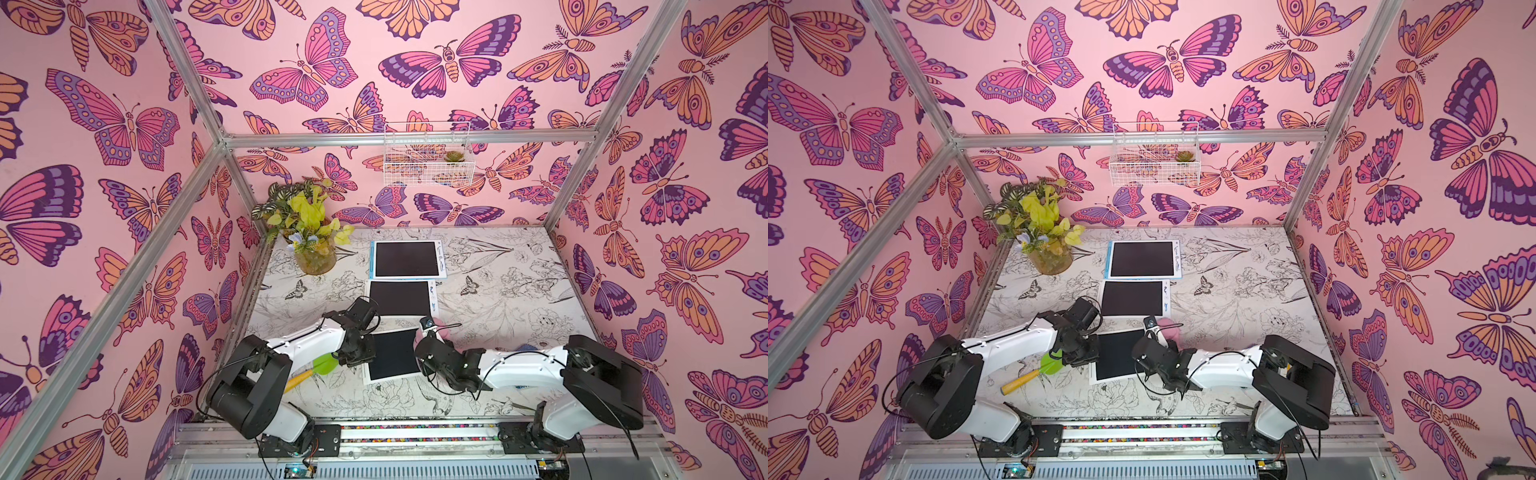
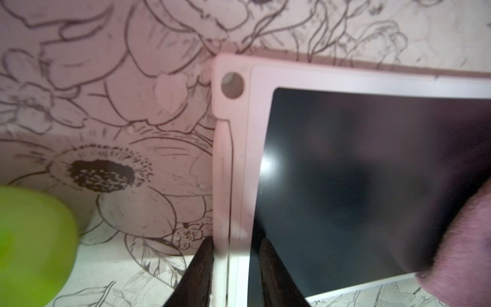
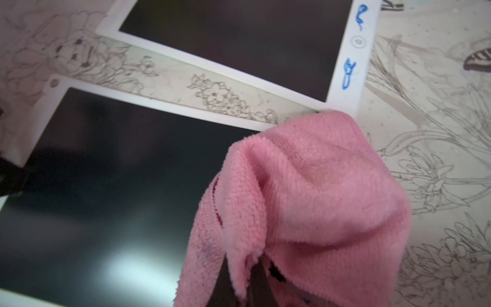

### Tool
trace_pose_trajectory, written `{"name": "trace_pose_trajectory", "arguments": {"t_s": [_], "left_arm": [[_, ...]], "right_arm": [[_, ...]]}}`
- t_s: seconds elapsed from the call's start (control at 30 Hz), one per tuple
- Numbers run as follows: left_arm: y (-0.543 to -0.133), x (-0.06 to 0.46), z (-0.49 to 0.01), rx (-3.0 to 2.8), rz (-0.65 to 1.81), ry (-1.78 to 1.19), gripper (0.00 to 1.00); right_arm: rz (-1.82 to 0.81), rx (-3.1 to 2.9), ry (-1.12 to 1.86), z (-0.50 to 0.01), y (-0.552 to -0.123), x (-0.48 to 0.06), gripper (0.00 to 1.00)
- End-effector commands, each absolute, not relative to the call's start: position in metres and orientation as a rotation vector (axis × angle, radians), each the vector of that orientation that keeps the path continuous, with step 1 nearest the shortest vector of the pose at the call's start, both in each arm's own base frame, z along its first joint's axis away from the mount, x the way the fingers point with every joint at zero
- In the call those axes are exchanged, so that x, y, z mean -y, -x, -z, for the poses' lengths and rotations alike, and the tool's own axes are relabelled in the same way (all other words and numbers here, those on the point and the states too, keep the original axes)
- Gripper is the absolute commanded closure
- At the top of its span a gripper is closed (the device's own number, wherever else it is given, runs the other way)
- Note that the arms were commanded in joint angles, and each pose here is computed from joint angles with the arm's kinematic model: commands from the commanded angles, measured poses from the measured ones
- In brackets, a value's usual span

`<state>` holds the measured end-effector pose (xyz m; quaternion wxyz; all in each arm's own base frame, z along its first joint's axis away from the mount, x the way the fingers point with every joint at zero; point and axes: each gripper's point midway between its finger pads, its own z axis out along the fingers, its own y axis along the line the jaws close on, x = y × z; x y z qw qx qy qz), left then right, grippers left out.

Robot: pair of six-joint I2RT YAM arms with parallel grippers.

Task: Wipe the drawing tablet
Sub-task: Wipe the dirt from the drawing tablet.

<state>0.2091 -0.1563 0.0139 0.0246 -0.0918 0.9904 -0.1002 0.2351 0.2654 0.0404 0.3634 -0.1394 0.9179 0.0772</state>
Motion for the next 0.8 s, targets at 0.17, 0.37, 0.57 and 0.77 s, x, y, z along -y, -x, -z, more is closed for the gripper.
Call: {"name": "trace_pose_trajectory", "arguments": {"t_s": [0.17, 0.37, 0.57, 0.77], "left_arm": [[-0.179, 0.127, 0.019, -3.167, 0.110, 0.316, 0.68], [-0.181, 0.131, 0.021, -3.175, 0.122, 0.276, 0.68], [-0.179, 0.127, 0.022, -3.173, 0.105, 0.271, 0.68], [-0.179, 0.127, 0.022, -3.172, 0.098, 0.270, 0.68]], "right_arm": [[-0.191, -2.403, 0.364, -0.038, -0.233, -0.238, 1.00], [-0.264, -2.382, 0.500, -0.040, -0.228, -0.314, 1.00], [-0.078, -2.511, 0.196, -0.020, -0.265, -0.232, 1.00], [-0.166, -2.498, 0.346, -0.026, -0.254, -0.253, 1.00]]}}
